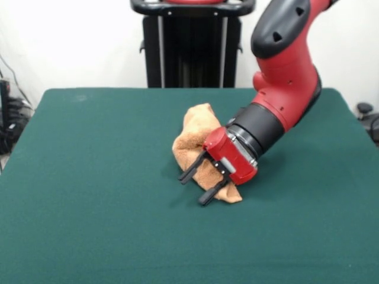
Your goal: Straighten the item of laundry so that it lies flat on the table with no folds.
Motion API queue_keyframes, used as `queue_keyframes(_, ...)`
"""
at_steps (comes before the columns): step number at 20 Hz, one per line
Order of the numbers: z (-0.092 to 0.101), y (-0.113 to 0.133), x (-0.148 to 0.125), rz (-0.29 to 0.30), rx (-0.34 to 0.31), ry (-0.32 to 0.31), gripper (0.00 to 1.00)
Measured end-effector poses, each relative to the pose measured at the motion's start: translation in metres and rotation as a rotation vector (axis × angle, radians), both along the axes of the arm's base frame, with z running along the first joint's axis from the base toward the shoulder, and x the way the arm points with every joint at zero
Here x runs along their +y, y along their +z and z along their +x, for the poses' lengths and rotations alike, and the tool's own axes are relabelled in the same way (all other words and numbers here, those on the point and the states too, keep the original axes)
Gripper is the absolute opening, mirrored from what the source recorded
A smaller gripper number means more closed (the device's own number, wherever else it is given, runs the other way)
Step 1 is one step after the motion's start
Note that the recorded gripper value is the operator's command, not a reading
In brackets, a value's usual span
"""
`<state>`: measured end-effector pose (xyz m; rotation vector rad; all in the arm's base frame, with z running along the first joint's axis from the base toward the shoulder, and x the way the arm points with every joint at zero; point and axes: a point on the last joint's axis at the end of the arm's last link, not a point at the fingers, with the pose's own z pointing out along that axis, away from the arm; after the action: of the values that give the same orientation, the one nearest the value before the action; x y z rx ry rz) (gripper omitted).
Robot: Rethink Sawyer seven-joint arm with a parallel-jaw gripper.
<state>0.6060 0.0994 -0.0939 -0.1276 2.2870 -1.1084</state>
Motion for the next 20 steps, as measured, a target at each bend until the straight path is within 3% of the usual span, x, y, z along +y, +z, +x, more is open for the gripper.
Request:
queue_keyframes(16,0.006,0.006,0.000,0.106,0.001,-0.049,1.00)
queue_keyframes(20,0.013,0.016,-0.009,0.237,0.016,-0.119,1.00)
